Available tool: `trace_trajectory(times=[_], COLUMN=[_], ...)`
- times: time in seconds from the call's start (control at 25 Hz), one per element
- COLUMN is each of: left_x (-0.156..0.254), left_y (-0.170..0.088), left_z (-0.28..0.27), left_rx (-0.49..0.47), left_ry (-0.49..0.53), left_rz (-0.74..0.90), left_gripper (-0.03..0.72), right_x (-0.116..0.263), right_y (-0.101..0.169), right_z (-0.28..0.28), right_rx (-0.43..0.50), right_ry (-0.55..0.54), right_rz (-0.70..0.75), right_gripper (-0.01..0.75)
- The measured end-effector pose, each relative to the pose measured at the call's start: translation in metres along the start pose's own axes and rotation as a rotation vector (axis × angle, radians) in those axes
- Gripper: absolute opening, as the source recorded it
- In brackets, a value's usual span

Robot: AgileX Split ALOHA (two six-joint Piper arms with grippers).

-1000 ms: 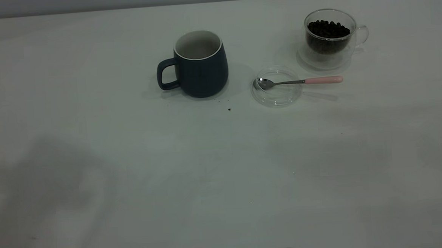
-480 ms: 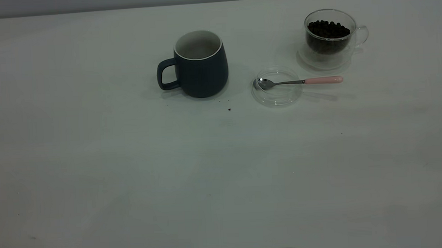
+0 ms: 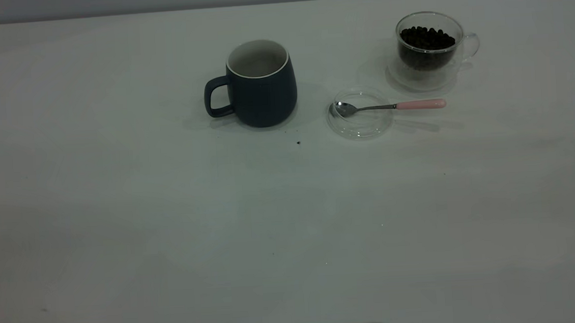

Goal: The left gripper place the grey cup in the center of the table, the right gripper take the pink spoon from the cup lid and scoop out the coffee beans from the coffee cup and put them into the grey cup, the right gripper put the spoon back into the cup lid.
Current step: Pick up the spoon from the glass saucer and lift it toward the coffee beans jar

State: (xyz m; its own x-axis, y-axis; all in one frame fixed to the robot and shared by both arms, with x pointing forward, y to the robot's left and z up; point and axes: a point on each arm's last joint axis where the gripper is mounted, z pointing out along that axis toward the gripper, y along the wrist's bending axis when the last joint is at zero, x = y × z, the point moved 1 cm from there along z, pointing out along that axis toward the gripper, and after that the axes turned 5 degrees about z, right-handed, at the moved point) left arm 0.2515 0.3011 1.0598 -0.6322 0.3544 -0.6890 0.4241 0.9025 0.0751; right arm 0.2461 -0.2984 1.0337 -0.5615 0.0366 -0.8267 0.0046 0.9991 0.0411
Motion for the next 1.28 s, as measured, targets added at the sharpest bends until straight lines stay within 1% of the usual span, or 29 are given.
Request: trace_trajectory(times=[0.08, 0.24, 0.44, 0.64, 0.76, 1.28], left_x=[0.006, 0.017, 0.026, 0.037, 0.039, 0.039], left_y=[-0.003, -0.002, -0.003, -0.007, -0.008, -0.008], left_z=[0.009, 0.017, 0.015, 0.011, 0.01, 0.01], left_rx=[0.0, -0.08, -0.165, -0.225, -0.233, -0.233], left_ry=[0.033, 0.059, -0.011, -0.076, -0.093, -0.093], left_rz=[-0.032, -0.122, -0.174, -0.212, -0.214, -0.212], left_gripper=[0.567, 0.567, 0.567, 0.567, 0.567, 0.567], right_x=[0.0, 0.0, 0.0, 0.0, 0.0, 0.0], right_y=[0.0, 0.0, 0.0, 0.0, 0.0, 0.0], right_z=[0.0, 0.0, 0.0, 0.0, 0.0, 0.0], right_rx=[0.0, 0.0, 0.0, 0.0, 0.0, 0.0], right_ry=[0.0, 0.0, 0.0, 0.0, 0.0, 0.0], right_rz=[0.0, 0.0, 0.0, 0.0, 0.0, 0.0], right_gripper=[0.574, 0.574, 0.574, 0.574, 0.574, 0.574])
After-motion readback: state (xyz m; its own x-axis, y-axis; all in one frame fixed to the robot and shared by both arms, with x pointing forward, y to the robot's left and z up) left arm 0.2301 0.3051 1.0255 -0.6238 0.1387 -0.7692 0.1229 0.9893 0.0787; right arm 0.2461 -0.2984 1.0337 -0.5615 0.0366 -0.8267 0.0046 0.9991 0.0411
